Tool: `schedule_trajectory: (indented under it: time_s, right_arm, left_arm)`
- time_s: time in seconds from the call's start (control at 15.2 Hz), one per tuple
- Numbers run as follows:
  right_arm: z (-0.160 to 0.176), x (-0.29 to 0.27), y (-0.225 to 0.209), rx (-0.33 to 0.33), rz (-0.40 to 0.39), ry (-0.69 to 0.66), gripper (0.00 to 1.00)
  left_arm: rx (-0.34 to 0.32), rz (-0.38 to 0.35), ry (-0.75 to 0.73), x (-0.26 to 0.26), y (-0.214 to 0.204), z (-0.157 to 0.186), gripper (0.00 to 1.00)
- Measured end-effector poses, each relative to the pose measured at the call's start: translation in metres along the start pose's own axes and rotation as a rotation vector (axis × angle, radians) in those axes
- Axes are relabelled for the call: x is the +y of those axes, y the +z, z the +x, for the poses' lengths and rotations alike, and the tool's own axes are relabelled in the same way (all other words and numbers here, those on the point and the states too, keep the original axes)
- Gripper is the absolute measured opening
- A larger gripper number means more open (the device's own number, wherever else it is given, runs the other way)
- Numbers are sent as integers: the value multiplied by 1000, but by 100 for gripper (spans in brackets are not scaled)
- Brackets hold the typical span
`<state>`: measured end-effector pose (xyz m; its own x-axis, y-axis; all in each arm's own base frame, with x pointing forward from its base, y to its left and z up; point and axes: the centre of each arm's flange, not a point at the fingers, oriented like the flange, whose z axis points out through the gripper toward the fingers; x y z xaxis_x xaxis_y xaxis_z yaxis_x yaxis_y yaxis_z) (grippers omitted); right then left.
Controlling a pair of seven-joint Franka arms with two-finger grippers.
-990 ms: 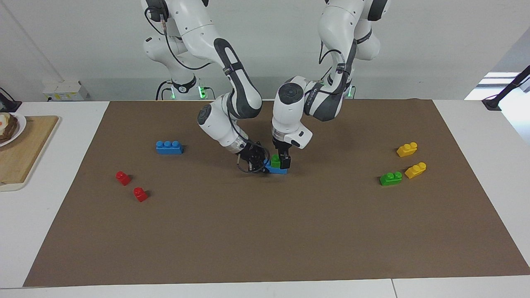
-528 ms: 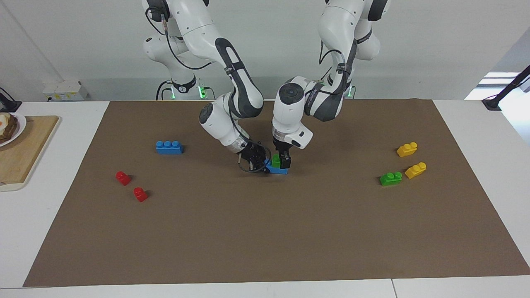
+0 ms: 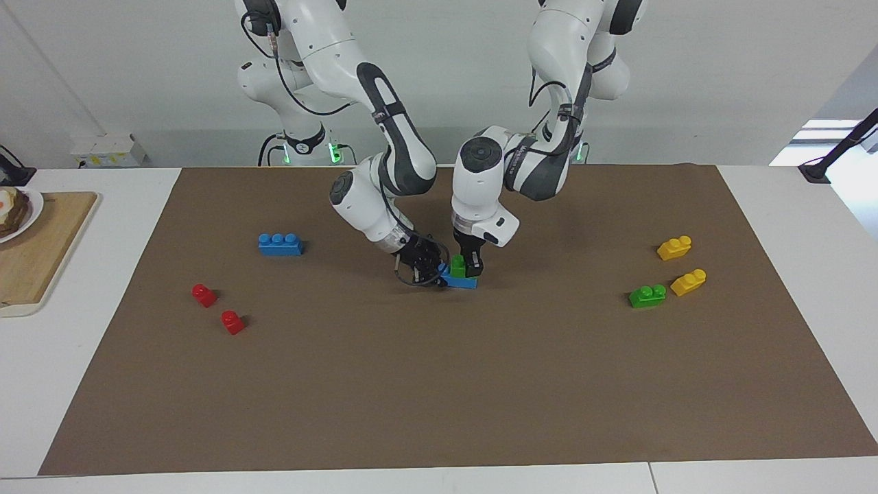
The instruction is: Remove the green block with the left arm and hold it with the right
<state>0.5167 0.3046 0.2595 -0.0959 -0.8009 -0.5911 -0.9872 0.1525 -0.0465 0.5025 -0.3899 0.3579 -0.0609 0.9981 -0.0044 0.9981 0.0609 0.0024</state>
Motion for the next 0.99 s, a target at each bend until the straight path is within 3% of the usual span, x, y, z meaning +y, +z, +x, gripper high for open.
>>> schedule_trajectory:
  time_s: [0.07,0.2,0.53,0.99]
  right_arm:
    - [0,0,0,0,0,0,35]
    - [0,0,0,0,0,-7,35]
    - [-3,0,0,-3,0,-14,35]
    - [-1,0,1,0,5,-11,35]
  left_arm:
    - [4,3,-1,1,-3,0,51]
    - [4,2,5,2,-6,-1,38]
    - [15,12,10,3,-11,-1,37]
    - [19,15,104,16,-51,5,35]
